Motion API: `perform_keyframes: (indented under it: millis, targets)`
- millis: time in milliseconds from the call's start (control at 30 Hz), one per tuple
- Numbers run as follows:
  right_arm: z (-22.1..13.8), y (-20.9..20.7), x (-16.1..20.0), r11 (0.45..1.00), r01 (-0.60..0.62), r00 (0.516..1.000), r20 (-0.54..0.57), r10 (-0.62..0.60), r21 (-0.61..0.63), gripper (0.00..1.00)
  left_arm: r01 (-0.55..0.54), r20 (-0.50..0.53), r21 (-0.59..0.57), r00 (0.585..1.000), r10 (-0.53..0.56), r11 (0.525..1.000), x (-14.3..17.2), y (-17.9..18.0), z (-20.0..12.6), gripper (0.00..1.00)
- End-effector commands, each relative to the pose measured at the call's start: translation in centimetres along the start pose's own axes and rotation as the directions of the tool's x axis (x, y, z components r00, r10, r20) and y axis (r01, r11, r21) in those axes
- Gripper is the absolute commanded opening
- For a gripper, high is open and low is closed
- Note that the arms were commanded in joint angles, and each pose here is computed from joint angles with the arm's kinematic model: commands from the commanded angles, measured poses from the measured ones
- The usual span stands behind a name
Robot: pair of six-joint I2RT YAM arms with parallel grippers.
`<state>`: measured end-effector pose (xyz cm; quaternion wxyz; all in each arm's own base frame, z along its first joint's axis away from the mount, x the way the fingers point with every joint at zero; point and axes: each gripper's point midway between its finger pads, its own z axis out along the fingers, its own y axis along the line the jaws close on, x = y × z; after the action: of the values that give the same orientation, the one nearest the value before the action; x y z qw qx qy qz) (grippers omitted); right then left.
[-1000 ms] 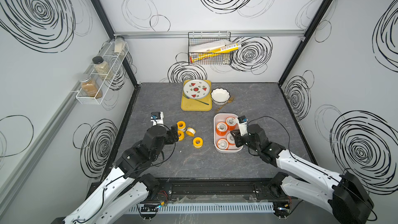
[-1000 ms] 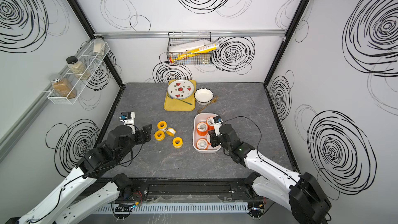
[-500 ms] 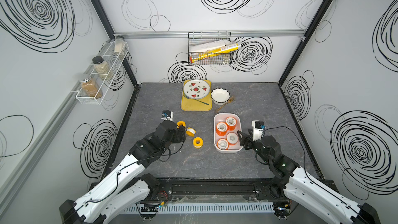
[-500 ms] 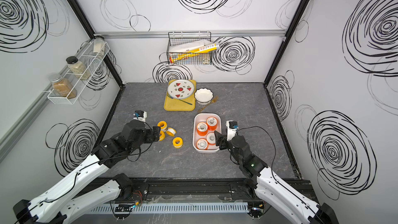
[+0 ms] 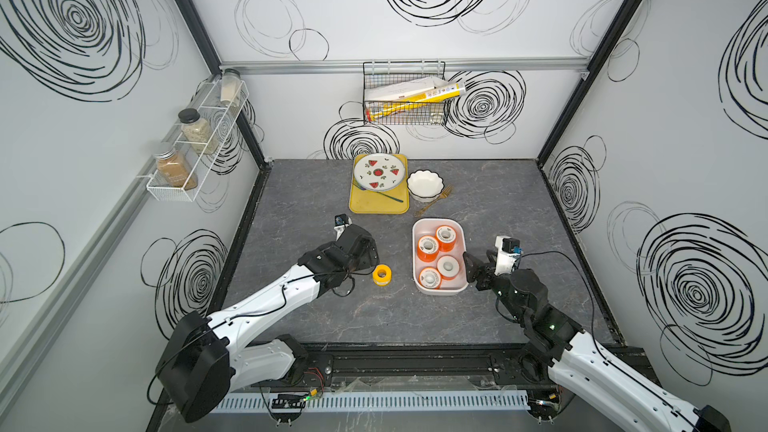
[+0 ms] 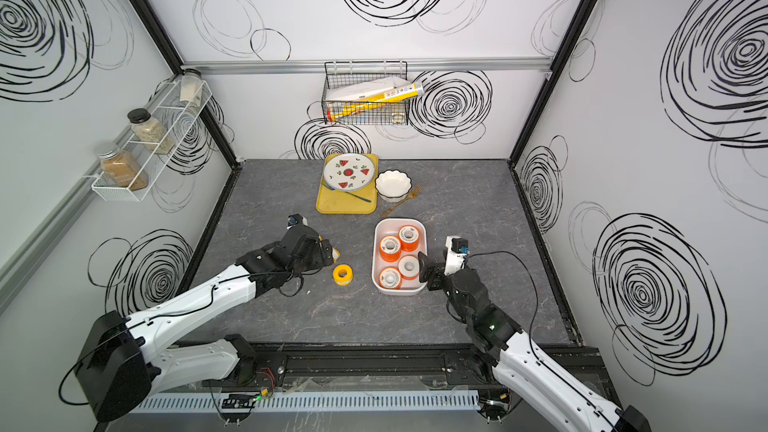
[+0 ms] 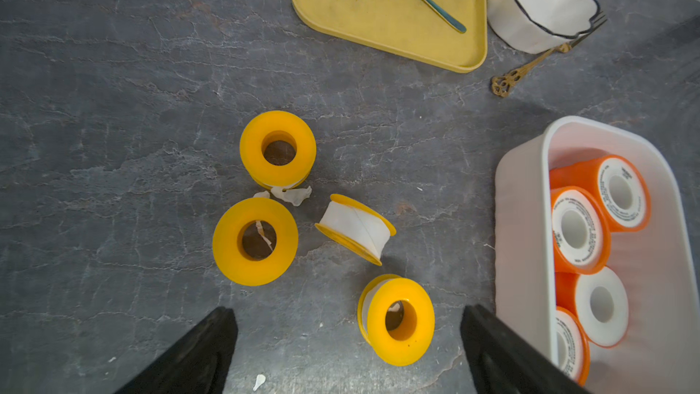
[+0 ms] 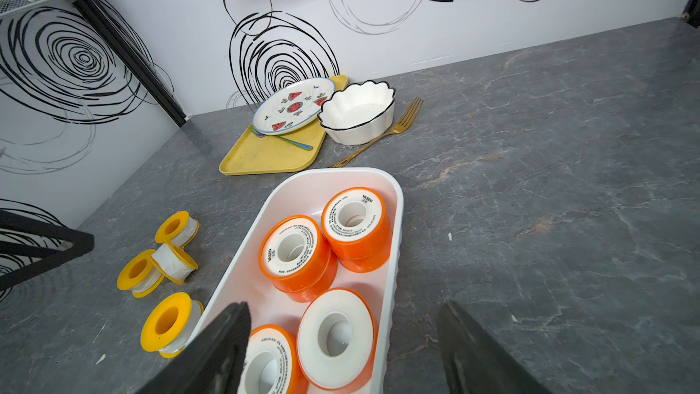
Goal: Put the sealing tape into the storage box
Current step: Pick up the sealing tape at the center of the board.
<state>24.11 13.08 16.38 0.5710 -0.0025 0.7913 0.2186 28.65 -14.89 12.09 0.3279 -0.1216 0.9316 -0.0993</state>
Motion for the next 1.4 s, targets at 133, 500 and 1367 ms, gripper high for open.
perform_keyframes:
  millis: [133, 500, 1367]
  targets:
    - [-0.2, -0.4, -0.1, 1.0, -0.017, 1.0, 0.023, 0.017, 0.012, 0.82, 0.056, 0.027, -0.032, 0.998, -0.055, 0.998, -0.9, -1.2, 2.4, 0.99]
    - [0.1, -0.4, 0.1, 1.0, -0.012, 1.0, 0.012, 0.012, 0.017, 0.82, 0.044, -0.028, -0.082, 0.999, -0.046, 0.996, 0.0, -2.3, 5.8, 0.99]
    - [0.4, -0.3, 0.2, 1.0, -0.006, 1.0, -0.005, 0.007, 0.023, 0.82, -0.038, -0.042, -0.24, 0.999, 0.029, 0.97, 1.6, 0.2, 8.3, 0.8]
